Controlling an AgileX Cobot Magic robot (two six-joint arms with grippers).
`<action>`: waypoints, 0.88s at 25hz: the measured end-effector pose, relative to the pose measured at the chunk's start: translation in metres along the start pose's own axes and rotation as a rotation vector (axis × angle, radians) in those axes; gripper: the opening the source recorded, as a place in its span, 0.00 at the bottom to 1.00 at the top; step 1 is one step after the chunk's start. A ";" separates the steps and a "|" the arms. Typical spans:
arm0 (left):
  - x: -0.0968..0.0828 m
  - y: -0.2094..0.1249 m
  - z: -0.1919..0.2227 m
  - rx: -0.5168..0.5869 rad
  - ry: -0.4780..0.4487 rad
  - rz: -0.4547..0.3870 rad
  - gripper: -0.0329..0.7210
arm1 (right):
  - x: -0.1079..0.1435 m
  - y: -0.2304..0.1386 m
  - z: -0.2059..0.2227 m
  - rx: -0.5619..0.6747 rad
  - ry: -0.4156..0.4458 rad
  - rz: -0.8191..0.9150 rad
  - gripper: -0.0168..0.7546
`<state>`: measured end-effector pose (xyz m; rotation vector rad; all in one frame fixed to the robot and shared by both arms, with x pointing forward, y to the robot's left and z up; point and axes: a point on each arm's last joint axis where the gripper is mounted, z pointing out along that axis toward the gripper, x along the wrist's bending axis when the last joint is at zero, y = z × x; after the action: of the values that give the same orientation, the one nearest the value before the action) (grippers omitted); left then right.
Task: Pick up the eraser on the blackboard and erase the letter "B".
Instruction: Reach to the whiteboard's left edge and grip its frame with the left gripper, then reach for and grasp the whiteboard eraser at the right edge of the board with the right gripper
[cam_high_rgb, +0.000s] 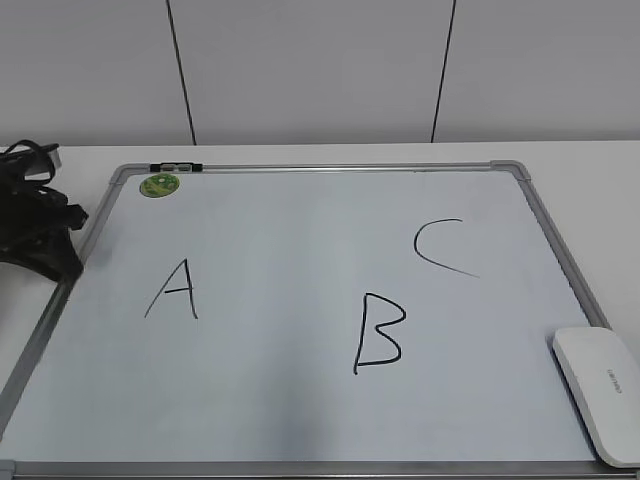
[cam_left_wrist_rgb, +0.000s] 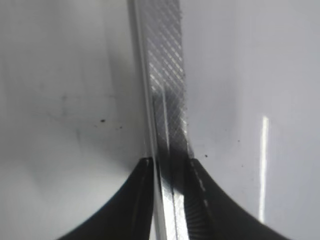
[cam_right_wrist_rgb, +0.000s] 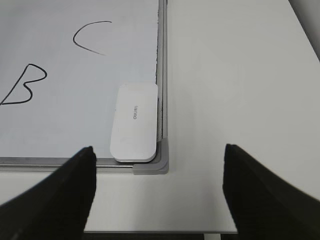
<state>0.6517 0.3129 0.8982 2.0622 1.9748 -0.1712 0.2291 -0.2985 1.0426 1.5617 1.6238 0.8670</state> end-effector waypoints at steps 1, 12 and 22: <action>0.000 0.000 0.000 0.000 0.000 0.000 0.19 | 0.000 0.000 0.000 0.000 0.000 0.000 0.78; 0.000 0.001 -0.001 -0.001 -0.004 -0.007 0.09 | 0.001 0.000 0.000 0.000 0.006 0.003 0.78; 0.000 0.001 -0.001 -0.001 -0.006 -0.010 0.09 | 0.001 0.042 -0.010 0.039 0.039 0.017 0.78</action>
<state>0.6522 0.3131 0.8992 2.0492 1.9817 -0.1776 0.2421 -0.2952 1.0835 1.5969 1.6660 0.8847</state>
